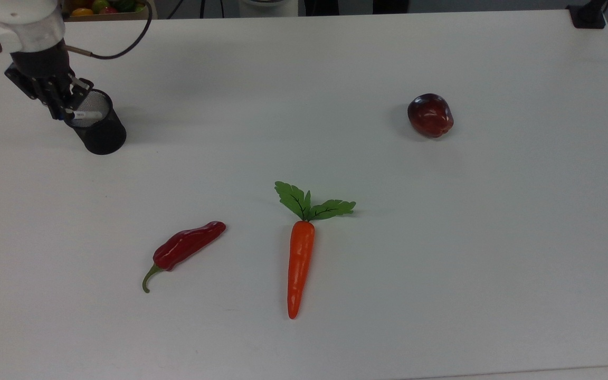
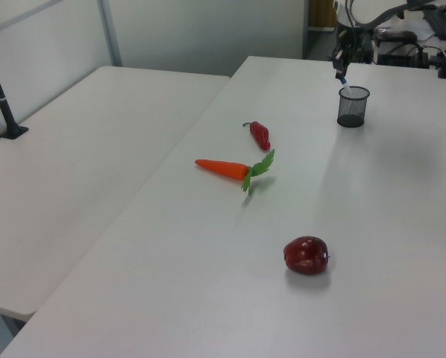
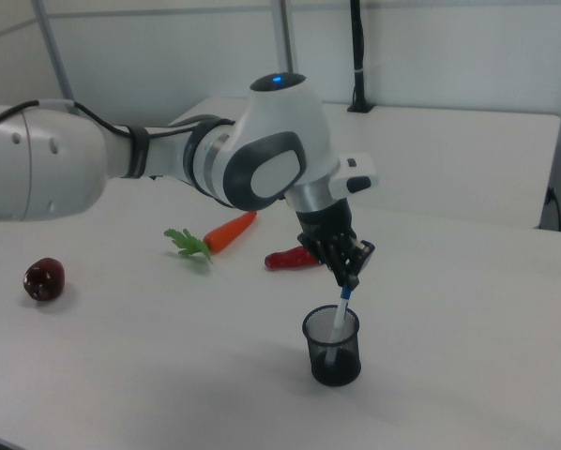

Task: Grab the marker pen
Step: 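Lift the marker up out of the mesh cup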

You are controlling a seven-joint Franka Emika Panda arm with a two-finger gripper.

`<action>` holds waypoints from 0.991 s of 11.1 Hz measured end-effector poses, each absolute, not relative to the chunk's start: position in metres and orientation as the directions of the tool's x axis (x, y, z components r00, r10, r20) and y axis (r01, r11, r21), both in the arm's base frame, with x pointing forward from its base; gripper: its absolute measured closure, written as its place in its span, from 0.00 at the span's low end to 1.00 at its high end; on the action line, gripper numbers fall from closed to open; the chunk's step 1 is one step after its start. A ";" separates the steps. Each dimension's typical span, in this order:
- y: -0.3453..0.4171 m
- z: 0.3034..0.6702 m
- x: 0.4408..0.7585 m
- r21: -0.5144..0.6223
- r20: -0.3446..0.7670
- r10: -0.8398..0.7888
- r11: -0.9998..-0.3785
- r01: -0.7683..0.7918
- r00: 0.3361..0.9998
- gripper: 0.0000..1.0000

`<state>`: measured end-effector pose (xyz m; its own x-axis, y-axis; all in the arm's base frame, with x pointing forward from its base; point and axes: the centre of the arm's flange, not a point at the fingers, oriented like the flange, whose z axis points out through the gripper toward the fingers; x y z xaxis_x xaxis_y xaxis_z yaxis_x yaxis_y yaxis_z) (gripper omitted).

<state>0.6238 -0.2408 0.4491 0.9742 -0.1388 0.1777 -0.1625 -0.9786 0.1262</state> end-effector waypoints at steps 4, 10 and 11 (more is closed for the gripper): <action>-0.240 0.531 0.610 0.124 0.275 -0.150 -0.974 -0.190 0.950 0.82; -0.119 0.552 0.617 0.066 0.100 -0.030 -0.997 -0.036 0.995 0.82; -0.085 0.545 0.618 0.054 0.054 -0.003 -0.999 -0.006 0.999 0.82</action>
<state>0.6184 -0.0853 0.5447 0.9985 -0.0029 0.0544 -0.0058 -0.9985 0.0538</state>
